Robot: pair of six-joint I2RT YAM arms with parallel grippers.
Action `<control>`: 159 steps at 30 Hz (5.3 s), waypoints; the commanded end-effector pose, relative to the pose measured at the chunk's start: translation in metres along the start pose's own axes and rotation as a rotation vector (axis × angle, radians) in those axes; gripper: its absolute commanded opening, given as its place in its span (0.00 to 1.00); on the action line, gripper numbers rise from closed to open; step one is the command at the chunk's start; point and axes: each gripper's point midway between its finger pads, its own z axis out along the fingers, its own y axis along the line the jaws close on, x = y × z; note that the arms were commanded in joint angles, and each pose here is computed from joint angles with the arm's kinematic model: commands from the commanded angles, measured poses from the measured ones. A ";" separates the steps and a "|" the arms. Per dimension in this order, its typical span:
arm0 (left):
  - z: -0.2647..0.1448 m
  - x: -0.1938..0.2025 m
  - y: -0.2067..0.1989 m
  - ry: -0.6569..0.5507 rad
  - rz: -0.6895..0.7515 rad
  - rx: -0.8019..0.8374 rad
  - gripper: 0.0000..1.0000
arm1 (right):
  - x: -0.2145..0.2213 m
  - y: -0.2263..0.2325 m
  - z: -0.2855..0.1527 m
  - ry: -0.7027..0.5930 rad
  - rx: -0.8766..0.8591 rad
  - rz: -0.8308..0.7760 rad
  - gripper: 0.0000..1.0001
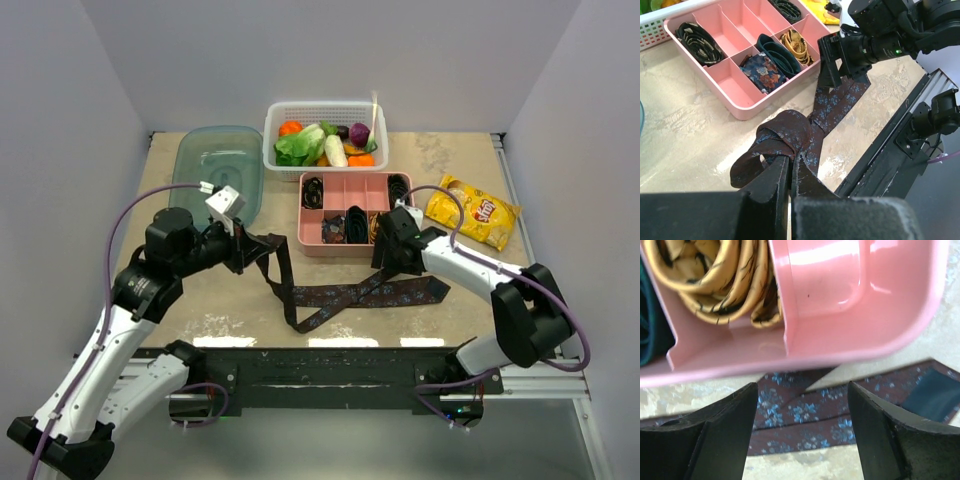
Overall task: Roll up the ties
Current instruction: Flatten out the tie at the center of the board.
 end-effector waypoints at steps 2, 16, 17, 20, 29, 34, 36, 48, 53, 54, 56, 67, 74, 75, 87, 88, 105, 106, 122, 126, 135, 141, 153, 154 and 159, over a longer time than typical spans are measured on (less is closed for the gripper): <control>0.004 -0.002 -0.002 -0.016 0.024 0.028 0.00 | 0.000 0.002 0.020 -0.011 -0.014 0.053 0.73; -0.001 -0.006 -0.006 -0.032 0.020 0.031 0.00 | 0.012 -0.004 0.022 -0.017 -0.027 0.075 0.00; 0.000 -0.004 -0.005 -0.027 0.015 0.029 0.00 | 0.012 -0.009 0.018 -0.017 -0.008 0.075 0.00; 0.000 -0.001 -0.002 -0.016 0.002 0.013 0.00 | 0.008 -0.019 0.002 -0.043 0.010 0.088 0.00; -0.002 0.008 0.027 0.028 -0.063 -0.165 0.00 | 0.004 -0.062 -0.027 -0.156 0.081 0.241 0.00; 0.000 0.022 0.042 0.084 -0.125 -0.250 0.00 | 0.013 -0.085 -0.026 -0.148 0.149 0.296 0.00; -0.002 0.027 0.047 0.099 -0.148 -0.285 0.00 | 0.013 -0.090 -0.029 -0.163 0.152 0.328 0.00; -0.028 0.065 0.094 0.203 -0.291 -0.600 0.00 | 0.006 -0.124 -0.056 -0.257 0.228 0.460 0.00; -0.038 0.080 0.108 0.245 -0.353 -0.709 0.00 | 0.007 -0.130 -0.058 -0.277 0.243 0.496 0.00; -0.041 0.081 0.111 0.241 -0.366 -0.728 0.00 | 0.006 -0.130 -0.059 -0.281 0.243 0.501 0.00; -0.045 0.086 0.114 0.247 -0.369 -0.755 0.00 | 0.007 -0.133 -0.061 -0.290 0.244 0.521 0.00; -0.047 0.112 0.118 0.307 -0.393 -0.788 0.00 | 0.012 -0.135 -0.059 -0.300 0.235 0.551 0.12; -0.046 0.112 0.120 0.311 -0.391 -0.793 0.00 | 0.010 -0.117 -0.050 -0.235 0.177 0.481 0.48; -0.047 0.111 0.121 0.308 -0.389 -0.799 0.00 | 0.007 -0.116 -0.051 -0.239 0.172 0.476 0.53; -0.050 0.118 0.124 0.325 -0.404 -0.832 0.00 | -0.032 -0.032 -0.045 -0.132 -0.068 0.141 0.69; -0.052 0.120 0.124 0.332 -0.408 -0.839 0.00 | -0.024 -0.015 -0.047 -0.109 -0.077 0.058 0.70; -0.073 0.120 0.128 0.309 -0.459 -0.961 0.00 | 0.037 0.146 -0.039 0.037 -0.254 -0.326 0.55; -0.073 0.119 0.128 0.306 -0.458 -0.958 0.00 | 0.041 0.148 -0.038 0.047 -0.256 -0.336 0.54; -0.067 0.125 0.129 0.319 -0.455 -0.943 0.00 | 0.084 0.104 -0.018 0.139 -0.097 -0.368 0.42; -0.067 0.124 0.129 0.315 -0.455 -0.941 0.00 | 0.093 0.100 -0.010 0.163 -0.086 -0.371 0.31; -0.069 0.127 0.130 0.315 -0.455 -0.949 0.00 | 0.096 0.081 -0.004 0.158 -0.007 -0.360 0.00; -0.069 0.129 0.130 0.316 -0.466 -0.957 0.00 | 0.091 0.058 -0.004 0.134 0.078 -0.348 0.00; -0.066 0.133 0.135 0.346 -0.475 -0.982 0.00 | 0.080 0.031 -0.006 0.128 0.121 -0.306 0.00; -0.066 0.134 0.135 0.350 -0.474 -0.986 0.00 | 0.078 0.029 -0.006 0.125 0.125 -0.301 0.00; -0.062 0.139 0.139 0.382 -0.477 -1.000 0.00 | 0.073 0.017 -0.008 0.123 0.135 -0.282 0.00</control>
